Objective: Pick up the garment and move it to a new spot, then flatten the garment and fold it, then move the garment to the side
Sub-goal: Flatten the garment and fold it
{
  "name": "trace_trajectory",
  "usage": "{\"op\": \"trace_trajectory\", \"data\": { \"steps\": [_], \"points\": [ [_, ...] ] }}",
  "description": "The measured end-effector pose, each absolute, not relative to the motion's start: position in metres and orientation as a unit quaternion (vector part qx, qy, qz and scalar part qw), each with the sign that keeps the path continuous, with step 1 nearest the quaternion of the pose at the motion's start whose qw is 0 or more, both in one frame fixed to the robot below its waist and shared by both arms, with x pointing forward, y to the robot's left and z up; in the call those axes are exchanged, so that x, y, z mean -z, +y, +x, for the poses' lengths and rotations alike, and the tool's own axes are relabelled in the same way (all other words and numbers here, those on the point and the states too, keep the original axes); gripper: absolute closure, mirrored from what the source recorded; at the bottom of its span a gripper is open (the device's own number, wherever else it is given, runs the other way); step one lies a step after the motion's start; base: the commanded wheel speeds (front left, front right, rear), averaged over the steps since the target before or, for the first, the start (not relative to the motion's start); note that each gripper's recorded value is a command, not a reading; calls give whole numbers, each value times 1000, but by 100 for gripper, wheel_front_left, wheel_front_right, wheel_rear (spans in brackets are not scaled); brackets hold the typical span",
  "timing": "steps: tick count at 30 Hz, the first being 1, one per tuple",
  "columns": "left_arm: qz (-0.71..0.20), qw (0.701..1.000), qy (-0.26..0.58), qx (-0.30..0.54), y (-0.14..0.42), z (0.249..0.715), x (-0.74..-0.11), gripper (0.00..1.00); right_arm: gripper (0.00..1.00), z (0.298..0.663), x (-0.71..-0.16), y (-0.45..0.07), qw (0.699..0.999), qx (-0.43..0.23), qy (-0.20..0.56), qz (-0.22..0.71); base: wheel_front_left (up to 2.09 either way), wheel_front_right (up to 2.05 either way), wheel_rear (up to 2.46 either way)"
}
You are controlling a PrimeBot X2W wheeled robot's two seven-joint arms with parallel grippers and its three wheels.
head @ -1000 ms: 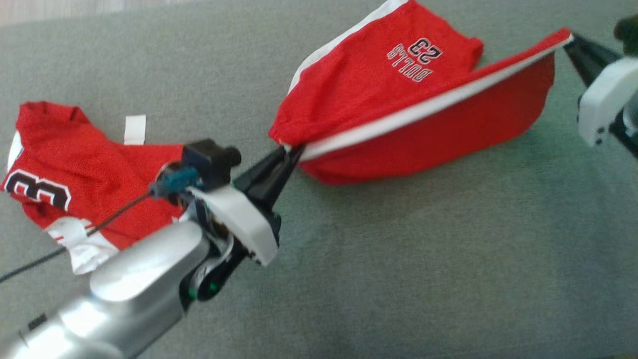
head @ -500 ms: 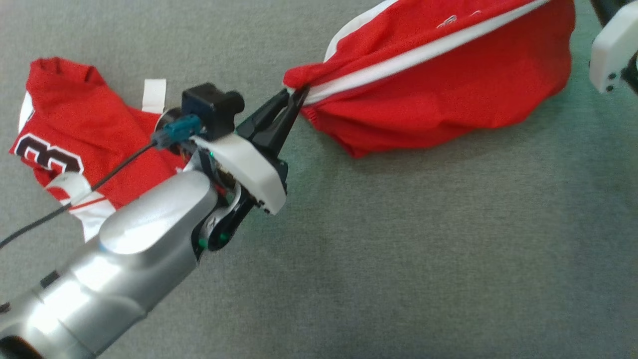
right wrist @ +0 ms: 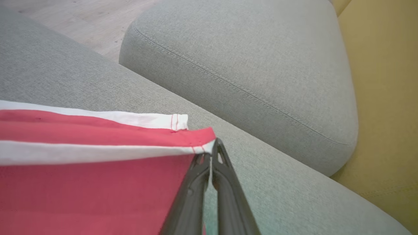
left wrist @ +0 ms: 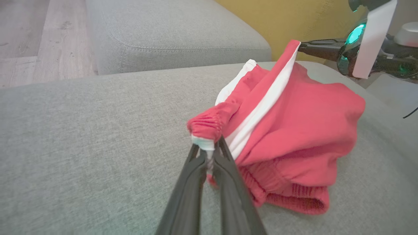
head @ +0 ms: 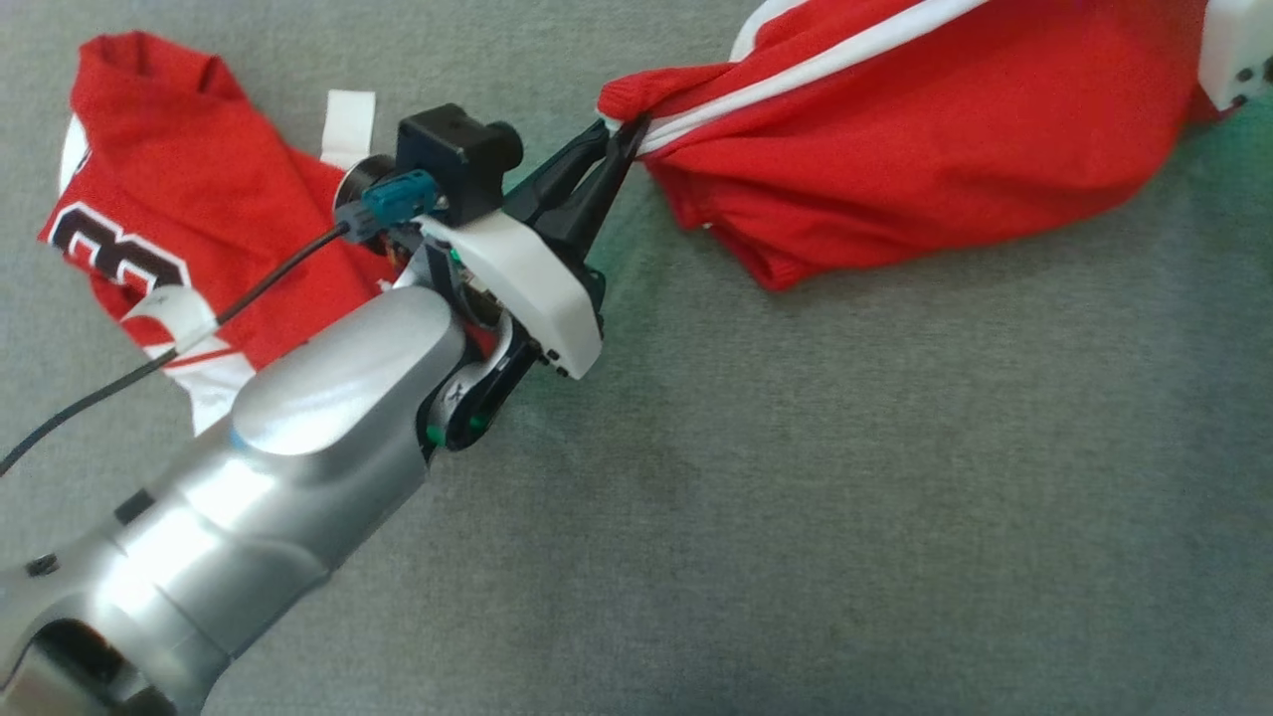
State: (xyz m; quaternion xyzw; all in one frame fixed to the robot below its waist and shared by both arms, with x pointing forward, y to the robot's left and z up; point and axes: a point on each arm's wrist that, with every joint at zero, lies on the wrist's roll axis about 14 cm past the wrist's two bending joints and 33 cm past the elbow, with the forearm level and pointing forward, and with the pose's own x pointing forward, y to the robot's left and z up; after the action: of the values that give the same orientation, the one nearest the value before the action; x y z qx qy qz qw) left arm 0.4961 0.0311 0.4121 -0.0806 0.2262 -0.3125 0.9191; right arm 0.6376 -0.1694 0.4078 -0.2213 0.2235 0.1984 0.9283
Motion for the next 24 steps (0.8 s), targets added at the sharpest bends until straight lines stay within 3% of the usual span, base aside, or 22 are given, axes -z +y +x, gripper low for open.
{"op": "trace_trajectory", "data": {
  "steps": [11,12,13,24],
  "points": [
    [-78,920,231,306,35,505,-399,100,100,655,-387,-153,926,-210,226,-216,0,0,0],
    [-75,920,230,307,35,506,-399,68,44,655,-384,-154,926,-208,230,-215,0,0,0],
    [-74,921,229,307,35,507,-399,2,0,655,-381,-155,925,-205,235,-215,0,0,0],
    [-67,934,186,299,34,517,-418,0,0,648,-393,-177,935,-172,235,-205,0,0,0]
  ]
}}
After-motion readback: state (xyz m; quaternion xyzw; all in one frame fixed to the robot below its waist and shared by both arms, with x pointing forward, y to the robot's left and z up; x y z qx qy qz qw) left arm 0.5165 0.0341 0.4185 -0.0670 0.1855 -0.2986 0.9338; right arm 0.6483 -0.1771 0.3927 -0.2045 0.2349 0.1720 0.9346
